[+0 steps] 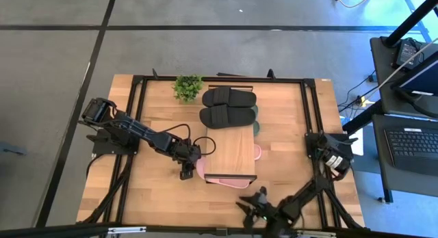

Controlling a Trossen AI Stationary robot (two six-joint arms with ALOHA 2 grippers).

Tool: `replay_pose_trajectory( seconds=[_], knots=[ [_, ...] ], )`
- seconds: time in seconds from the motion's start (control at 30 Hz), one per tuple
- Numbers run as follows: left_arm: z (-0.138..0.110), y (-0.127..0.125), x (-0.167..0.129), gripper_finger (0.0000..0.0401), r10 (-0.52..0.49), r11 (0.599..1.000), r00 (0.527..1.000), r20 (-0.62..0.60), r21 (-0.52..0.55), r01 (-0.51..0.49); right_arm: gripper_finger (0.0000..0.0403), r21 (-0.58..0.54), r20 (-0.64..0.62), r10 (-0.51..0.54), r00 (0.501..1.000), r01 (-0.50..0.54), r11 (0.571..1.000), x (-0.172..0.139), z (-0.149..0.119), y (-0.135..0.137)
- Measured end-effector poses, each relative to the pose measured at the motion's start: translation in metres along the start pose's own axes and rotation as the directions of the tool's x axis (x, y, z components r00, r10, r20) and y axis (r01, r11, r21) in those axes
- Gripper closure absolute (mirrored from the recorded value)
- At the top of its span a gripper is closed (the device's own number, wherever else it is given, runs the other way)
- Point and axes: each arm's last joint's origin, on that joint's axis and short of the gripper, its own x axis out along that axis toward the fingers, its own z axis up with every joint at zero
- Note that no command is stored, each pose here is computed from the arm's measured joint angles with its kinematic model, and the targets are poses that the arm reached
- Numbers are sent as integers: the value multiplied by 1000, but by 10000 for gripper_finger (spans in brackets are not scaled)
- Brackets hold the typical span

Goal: Pick and place slides into the shelf
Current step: Adjust the pink slides under the shelf

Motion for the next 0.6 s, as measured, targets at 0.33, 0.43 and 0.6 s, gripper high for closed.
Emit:
replay_pose_trajectory(
  seconds=[0.33, 0.43, 0.6],
  knots=[
    [-2, -2, 0, 212, -3, 1000, 1000, -15, 1, 3, 273, -34, 13, -91, 996, 91, 995, 30, 10, -12],
    [-3, -3, 0, 212, -4, 1000, 1000, -18, 7, 4, 275, -68, 10, -109, 994, 110, 992, 29, 10, -15],
    [-4, -5, 0, 212, -6, 1000, 1000, -18, -28, 5, 301, -168, 13, -178, 984, 178, 970, 30, 14, -18]
  ],
)
